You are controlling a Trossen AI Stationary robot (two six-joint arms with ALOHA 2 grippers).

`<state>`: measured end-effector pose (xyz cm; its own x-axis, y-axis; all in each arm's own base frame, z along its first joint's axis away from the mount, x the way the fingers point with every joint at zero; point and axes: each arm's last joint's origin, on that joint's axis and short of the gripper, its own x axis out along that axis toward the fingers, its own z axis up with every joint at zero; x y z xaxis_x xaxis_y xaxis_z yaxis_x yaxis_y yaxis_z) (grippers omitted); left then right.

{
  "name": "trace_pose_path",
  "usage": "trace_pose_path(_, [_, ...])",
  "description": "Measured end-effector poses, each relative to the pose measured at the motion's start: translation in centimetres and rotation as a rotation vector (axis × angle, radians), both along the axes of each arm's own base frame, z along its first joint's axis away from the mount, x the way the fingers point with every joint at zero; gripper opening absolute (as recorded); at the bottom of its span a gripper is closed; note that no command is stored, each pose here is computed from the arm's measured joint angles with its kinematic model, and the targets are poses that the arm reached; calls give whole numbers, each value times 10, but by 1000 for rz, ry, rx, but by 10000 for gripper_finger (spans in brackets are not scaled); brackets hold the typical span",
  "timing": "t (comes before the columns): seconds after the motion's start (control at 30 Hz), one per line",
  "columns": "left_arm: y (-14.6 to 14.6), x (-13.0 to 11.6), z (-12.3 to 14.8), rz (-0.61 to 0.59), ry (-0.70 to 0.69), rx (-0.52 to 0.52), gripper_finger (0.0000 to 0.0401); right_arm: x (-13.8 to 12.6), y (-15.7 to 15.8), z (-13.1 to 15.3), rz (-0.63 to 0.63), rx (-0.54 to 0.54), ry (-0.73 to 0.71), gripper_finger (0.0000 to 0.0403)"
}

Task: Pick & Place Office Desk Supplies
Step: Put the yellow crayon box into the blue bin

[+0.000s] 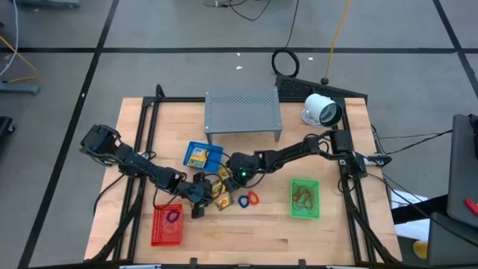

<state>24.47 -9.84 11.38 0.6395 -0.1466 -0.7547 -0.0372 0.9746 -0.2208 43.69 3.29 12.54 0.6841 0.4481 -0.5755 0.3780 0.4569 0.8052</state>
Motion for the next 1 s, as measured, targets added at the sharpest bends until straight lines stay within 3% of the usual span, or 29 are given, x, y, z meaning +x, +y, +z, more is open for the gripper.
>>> trace_pose_path(0.37, [-4,-3,15,-45,-61,-16,39,-3,2,-1,75,-29,6,0])
trace_pose_path(0.6, [0,-8,28,-29,-70,-3,80,-13,-1,25,101,-147,-12,1])
trace_pose_path(1.0, [3,-18,51,-40,-112,-45,83,-33,0,80,74,-328,-78,1])
